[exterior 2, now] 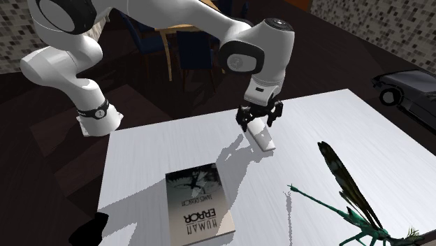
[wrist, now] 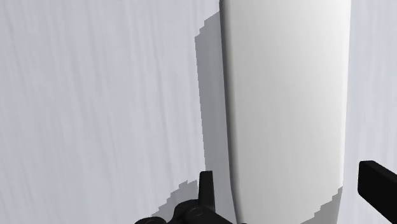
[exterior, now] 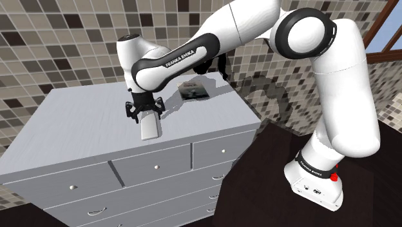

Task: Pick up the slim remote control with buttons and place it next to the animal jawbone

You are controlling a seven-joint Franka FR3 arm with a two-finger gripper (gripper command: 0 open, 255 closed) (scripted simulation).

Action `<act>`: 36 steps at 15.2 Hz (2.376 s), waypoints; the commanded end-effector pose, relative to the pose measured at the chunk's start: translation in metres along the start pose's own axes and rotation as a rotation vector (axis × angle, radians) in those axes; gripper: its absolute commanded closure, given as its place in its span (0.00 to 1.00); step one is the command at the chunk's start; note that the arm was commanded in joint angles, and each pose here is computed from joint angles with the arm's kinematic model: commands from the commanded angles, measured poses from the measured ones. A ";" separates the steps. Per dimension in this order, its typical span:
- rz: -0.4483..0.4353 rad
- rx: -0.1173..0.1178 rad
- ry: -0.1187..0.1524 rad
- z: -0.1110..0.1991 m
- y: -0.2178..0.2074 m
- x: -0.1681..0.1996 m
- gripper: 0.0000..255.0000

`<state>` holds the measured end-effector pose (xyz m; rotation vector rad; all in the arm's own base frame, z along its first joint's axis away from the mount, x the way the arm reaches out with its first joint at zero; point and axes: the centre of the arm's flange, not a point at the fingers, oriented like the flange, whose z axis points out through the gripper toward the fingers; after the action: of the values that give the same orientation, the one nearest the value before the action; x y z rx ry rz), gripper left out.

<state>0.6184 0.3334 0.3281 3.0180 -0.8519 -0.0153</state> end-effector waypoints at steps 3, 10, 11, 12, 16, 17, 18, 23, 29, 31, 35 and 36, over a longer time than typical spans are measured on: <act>0.000 0.000 0.000 0.001 0.000 0.000 0.00; 0.000 0.000 0.000 0.001 0.000 0.000 1.00; 0.000 0.000 0.000 0.001 0.000 0.000 1.00; 0.000 0.000 0.000 0.001 0.000 0.000 1.00; 0.000 0.000 0.000 -0.005 0.000 0.000 1.00; 0.000 0.000 0.000 -0.010 0.000 0.000 1.00; 0.000 0.000 0.000 -0.015 0.000 0.000 1.00; 0.000 0.000 0.000 -0.042 0.000 0.000 1.00; 0.000 0.000 0.000 -0.073 0.001 -0.001 1.00; 0.000 0.000 0.000 -0.084 0.001 -0.001 1.00; 0.000 0.000 0.000 -0.105 0.001 -0.001 1.00; 0.000 0.000 0.000 -0.110 0.001 -0.001 1.00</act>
<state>0.6189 0.3327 0.4330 3.0181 -0.8518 -0.0150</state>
